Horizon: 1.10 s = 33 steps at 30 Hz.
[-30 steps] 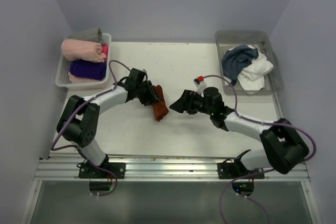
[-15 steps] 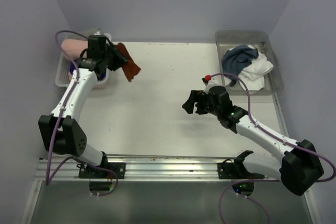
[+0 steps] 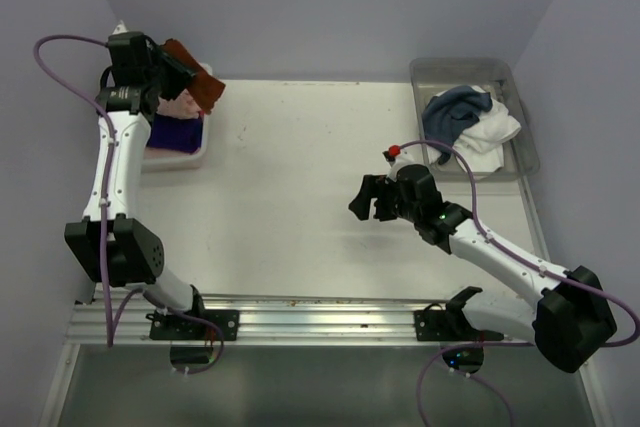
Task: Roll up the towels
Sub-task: Place the rolled towel into the container
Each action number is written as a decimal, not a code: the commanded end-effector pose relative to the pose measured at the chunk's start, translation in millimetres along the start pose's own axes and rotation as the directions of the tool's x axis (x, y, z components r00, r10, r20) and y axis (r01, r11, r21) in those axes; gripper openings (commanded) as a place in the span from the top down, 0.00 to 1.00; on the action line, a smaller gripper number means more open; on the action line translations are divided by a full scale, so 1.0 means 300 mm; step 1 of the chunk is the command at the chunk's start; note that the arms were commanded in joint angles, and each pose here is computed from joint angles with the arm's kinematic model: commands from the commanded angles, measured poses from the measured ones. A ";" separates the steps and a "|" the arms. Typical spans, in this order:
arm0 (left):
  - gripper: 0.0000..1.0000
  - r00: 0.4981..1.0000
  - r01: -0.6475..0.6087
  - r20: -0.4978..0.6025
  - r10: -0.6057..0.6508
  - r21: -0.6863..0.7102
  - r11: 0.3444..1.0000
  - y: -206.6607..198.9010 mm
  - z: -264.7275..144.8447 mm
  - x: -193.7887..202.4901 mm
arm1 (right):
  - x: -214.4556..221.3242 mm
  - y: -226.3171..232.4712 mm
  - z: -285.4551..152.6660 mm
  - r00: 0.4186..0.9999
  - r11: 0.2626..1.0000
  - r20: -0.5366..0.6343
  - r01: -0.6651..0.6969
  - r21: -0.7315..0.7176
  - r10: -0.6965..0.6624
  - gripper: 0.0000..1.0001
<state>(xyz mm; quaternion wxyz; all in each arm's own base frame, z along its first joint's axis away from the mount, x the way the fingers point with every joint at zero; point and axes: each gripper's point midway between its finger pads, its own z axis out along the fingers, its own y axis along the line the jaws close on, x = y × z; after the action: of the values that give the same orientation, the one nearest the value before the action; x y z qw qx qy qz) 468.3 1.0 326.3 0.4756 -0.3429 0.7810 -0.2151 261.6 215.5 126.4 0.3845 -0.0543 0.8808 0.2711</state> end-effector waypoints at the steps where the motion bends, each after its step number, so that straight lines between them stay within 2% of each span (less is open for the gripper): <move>1: 0.67 0.994 0.060 0.088 -0.066 0.065 0.996 -0.064 -0.023 -0.115 | -0.050 0.022 -0.003 1.000 1.000 0.029 0.006 -0.010 -0.006 0.21; 9: 0.68 0.950 0.215 0.206 -0.234 0.113 0.970 -0.038 0.056 -0.314 | -0.042 0.038 -0.002 1.000 0.999 0.018 -0.004 -0.032 0.004 0.21; 14: 0.68 0.913 0.323 0.229 -0.337 0.094 0.942 0.048 0.181 -0.388 | -0.039 0.038 -0.011 1.000 1.000 0.013 -0.004 -0.031 0.005 0.21; 21: 0.69 0.886 0.405 0.201 -0.418 0.102 0.908 0.127 0.346 -0.411 | -0.040 0.040 -0.026 1.000 0.999 0.016 -0.008 -0.033 0.009 0.21; 26: 0.69 0.865 0.455 0.183 -0.467 0.105 0.884 0.166 0.382 -0.397 | -0.037 0.031 -0.035 1.000 1.000 0.015 -0.008 -0.018 0.008 0.21; 30: 0.69 0.850 0.461 0.250 -0.464 0.071 0.884 0.218 0.376 -0.406 | -0.030 0.024 -0.041 1.000 1.000 0.017 -0.011 -0.014 0.011 0.21; 33: 0.69 0.849 0.473 0.249 -0.466 0.035 0.880 0.278 0.394 -0.388 | -0.022 0.018 -0.047 1.000 1.000 0.013 -0.011 -0.009 0.011 0.21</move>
<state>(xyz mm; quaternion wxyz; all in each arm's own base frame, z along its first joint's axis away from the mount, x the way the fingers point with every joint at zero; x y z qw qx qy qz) 586.1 124.0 262.6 0.4639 -0.5495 0.6414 -0.2674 255.1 212.2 126.5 0.3757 -0.0517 0.8851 0.2699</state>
